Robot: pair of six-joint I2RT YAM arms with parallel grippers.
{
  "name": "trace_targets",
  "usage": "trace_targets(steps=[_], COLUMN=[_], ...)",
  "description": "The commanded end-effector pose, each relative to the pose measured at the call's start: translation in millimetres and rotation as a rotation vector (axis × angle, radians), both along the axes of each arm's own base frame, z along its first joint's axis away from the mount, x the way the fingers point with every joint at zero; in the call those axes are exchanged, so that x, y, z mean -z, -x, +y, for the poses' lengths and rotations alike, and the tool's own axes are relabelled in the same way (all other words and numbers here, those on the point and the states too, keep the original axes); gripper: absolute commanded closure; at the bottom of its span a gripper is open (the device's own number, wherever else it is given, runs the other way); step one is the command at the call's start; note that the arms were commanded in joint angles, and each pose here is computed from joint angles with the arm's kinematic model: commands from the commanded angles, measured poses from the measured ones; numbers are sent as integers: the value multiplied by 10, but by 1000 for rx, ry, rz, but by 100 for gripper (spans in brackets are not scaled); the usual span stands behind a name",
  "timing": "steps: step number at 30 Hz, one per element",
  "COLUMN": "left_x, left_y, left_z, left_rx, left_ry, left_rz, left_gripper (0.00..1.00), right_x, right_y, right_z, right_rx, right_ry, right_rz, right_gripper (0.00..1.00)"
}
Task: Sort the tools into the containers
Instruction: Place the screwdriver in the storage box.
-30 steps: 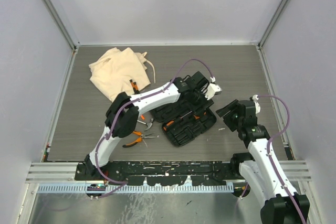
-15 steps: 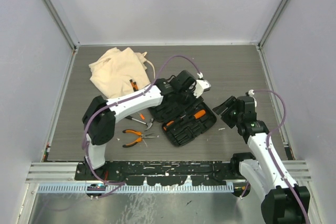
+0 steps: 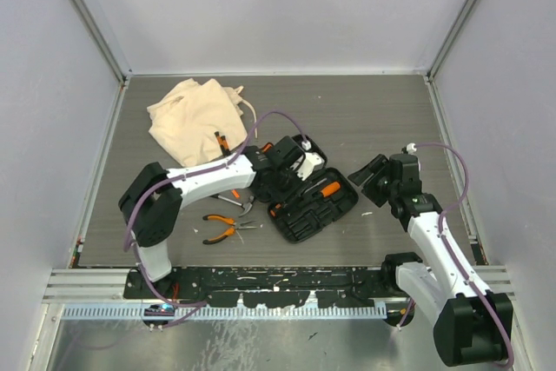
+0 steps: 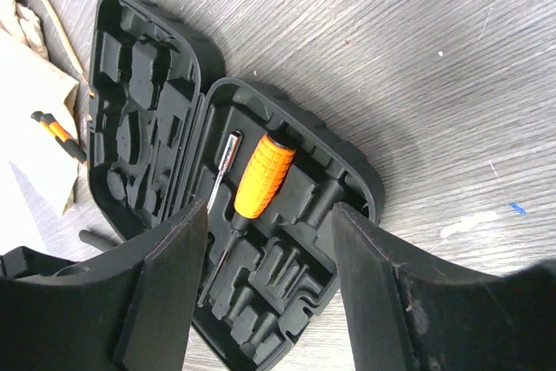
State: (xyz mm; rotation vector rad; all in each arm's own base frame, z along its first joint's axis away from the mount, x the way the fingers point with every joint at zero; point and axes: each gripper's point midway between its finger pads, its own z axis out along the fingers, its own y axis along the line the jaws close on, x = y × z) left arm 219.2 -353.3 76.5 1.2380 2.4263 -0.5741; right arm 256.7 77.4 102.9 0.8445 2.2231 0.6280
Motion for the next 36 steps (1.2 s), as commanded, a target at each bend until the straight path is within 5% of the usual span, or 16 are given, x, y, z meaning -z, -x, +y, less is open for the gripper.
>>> trace_targets(steps=[1,36], left_x=[-221,161], left_y=[89,320], left_z=[-37,-160], left_rx=[-14,2], left_ry=[86,30], left_rz=[8,96], left_gripper=[58,70], right_x=[-106,2], right_y=[-82,-33], right_z=[49,48], right_rx=[-11,-10], right_ry=[-21,-22], right_rz=[-54,-30], right_gripper=[36,36])
